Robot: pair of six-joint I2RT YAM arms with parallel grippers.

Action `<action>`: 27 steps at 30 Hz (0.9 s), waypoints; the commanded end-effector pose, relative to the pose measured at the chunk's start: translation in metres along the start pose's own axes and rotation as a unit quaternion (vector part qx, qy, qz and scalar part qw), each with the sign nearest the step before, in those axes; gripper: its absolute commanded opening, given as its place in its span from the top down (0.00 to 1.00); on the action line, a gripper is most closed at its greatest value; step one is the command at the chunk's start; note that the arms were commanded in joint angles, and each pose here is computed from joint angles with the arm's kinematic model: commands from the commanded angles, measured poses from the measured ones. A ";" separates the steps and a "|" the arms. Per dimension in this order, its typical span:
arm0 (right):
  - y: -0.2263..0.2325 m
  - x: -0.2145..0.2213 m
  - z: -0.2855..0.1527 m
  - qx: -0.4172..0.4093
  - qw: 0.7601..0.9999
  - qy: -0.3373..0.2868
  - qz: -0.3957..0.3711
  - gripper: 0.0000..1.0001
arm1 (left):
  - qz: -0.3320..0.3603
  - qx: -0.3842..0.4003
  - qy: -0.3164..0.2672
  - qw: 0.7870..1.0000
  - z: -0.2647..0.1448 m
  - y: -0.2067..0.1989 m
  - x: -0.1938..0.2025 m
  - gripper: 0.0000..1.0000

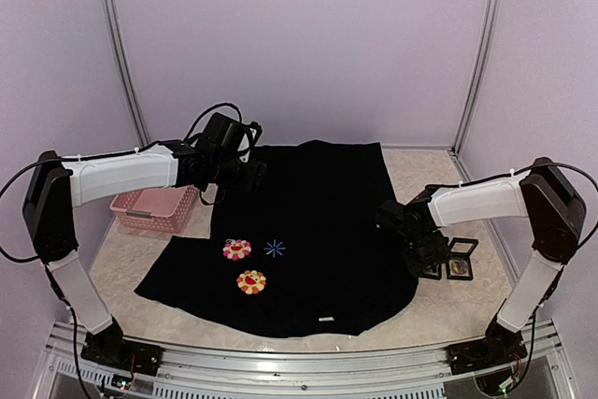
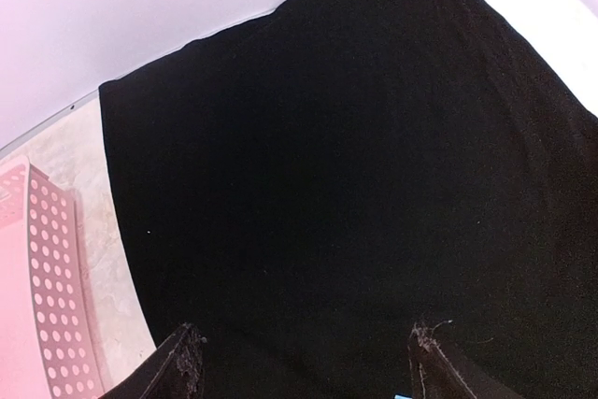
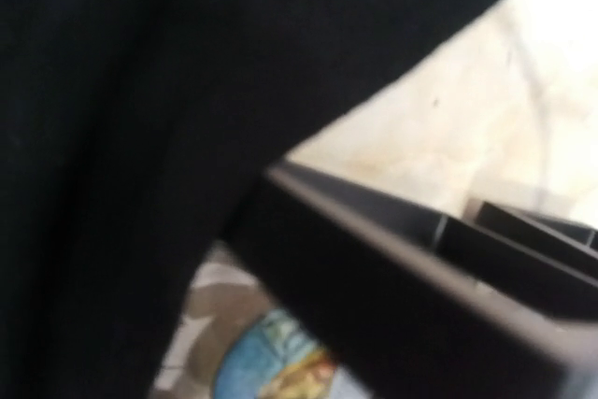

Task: Pin the brooch onto the clothing

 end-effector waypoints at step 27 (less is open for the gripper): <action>-0.001 -0.025 0.022 0.141 0.989 0.021 -0.027 0.68 | 0.012 -0.009 -0.001 1.000 -0.001 0.004 -0.004 0.28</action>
Point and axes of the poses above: each gripper's point midway between its finger pads, its own z axis out along the fingers, its own y axis along the line the jaws close on, x = y × z, the point moved 8 cm from there along -z, back along the fingers, and after that the axes turned 8 degrees about -z, right-handed, at the moved point
